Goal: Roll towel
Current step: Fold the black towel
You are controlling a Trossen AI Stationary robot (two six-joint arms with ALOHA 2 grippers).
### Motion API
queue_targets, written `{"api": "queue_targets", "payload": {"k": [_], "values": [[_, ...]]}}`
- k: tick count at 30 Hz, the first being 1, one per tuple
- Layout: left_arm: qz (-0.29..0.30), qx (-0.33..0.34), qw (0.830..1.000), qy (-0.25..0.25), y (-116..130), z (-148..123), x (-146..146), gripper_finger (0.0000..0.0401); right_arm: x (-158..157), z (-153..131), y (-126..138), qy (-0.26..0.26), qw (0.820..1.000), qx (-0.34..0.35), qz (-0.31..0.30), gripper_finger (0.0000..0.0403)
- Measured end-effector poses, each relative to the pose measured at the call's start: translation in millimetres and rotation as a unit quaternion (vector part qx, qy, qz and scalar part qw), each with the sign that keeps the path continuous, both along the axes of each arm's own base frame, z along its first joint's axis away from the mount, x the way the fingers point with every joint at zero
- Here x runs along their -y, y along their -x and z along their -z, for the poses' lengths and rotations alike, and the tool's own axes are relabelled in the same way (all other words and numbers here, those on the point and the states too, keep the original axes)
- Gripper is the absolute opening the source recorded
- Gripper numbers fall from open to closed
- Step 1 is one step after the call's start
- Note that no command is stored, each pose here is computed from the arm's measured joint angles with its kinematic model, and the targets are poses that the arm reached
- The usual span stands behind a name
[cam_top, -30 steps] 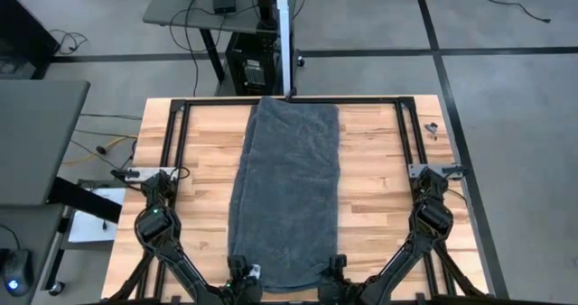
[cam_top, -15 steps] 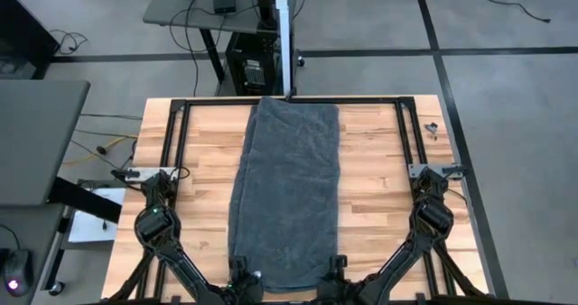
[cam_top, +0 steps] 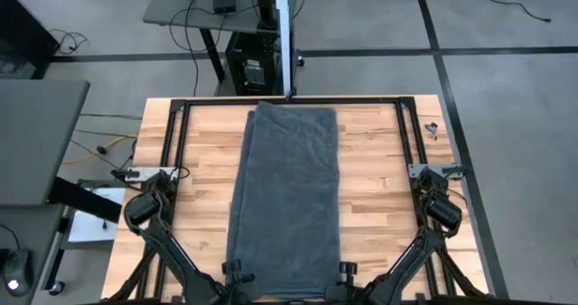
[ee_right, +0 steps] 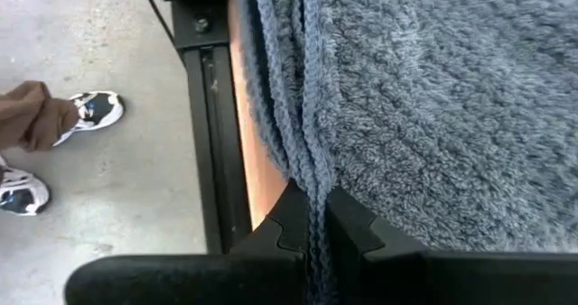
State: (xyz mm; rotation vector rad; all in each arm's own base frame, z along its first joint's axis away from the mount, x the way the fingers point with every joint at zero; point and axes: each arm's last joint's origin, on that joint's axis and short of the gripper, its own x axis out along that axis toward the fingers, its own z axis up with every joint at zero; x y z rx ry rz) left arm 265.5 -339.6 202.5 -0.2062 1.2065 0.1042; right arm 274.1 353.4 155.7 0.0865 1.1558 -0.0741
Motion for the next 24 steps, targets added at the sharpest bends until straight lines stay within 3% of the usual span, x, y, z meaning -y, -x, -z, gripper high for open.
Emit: {"api": "queue_targets", "payload": {"k": [5, 12, 19, 24], "values": [[-0.007, -0.008, 1.000, -0.011, 1, 5, -5, 0.0000, 1, -10, 1, -0.011, 1.000, 0.005, 0.009, 0.0001], [-0.024, -0.006, 0.999, -0.034, -7, 13, -17, 0.0000, 10, -6, -1, 0.023, 0.999, -0.011, 0.018, 0.0000], [-0.037, 0.010, 0.999, -0.008, -19, 12, -20, 0.0001, 16, -16, 1, 0.030, 0.999, -0.017, 0.021, 0.0000], [-0.043, 0.016, 0.999, -0.025, -18, 19, -19, 0.0032, 12, -11, 4, 0.026, 0.999, -0.014, 0.027, 0.0000]]}}
